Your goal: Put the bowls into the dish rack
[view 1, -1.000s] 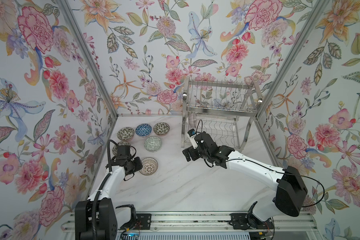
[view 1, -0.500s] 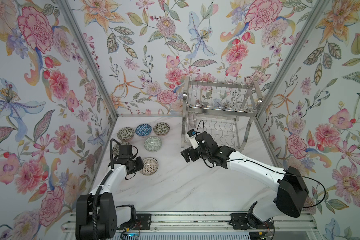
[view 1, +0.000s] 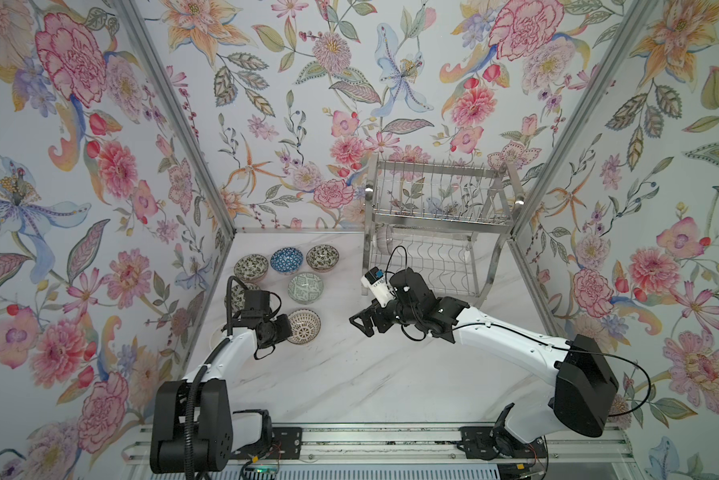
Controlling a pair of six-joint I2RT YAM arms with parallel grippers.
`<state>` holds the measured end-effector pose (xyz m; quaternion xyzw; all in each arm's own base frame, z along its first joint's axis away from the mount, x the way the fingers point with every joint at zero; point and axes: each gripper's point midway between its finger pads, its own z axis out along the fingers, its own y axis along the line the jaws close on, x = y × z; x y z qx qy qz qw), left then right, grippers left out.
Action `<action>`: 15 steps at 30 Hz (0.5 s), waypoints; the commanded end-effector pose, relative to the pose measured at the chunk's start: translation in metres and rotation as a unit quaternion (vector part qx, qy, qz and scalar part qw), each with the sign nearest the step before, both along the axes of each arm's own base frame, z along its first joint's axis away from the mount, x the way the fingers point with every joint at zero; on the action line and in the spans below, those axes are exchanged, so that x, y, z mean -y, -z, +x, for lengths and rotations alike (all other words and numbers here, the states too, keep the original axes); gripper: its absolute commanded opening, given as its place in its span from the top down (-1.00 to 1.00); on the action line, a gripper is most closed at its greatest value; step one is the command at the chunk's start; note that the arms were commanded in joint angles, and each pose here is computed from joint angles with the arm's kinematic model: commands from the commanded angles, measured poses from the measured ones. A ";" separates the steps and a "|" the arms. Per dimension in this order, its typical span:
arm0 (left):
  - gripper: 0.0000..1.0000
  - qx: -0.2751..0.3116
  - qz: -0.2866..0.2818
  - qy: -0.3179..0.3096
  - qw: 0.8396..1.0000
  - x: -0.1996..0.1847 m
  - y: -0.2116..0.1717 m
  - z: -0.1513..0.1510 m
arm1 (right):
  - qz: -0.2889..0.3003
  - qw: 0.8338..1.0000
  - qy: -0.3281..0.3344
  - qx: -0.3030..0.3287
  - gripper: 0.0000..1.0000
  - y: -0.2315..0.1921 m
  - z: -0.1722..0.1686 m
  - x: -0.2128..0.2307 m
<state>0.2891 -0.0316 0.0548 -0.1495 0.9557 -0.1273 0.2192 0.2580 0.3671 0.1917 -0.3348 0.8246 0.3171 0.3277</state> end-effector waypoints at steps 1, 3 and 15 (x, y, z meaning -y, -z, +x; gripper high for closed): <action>0.94 0.027 -0.008 0.022 0.999 0.011 -0.009 0.004 | 0.011 1.000 -0.001 0.001 -0.99 -0.004 -0.006 -0.002; 1.00 0.038 -0.010 0.026 0.999 0.014 -0.013 0.006 | 0.002 1.000 0.013 0.006 -0.98 -0.002 -0.003 0.000; 1.00 0.076 -0.018 0.092 0.993 0.048 -0.045 0.016 | -0.030 0.997 0.063 0.023 -0.99 -0.002 0.009 0.022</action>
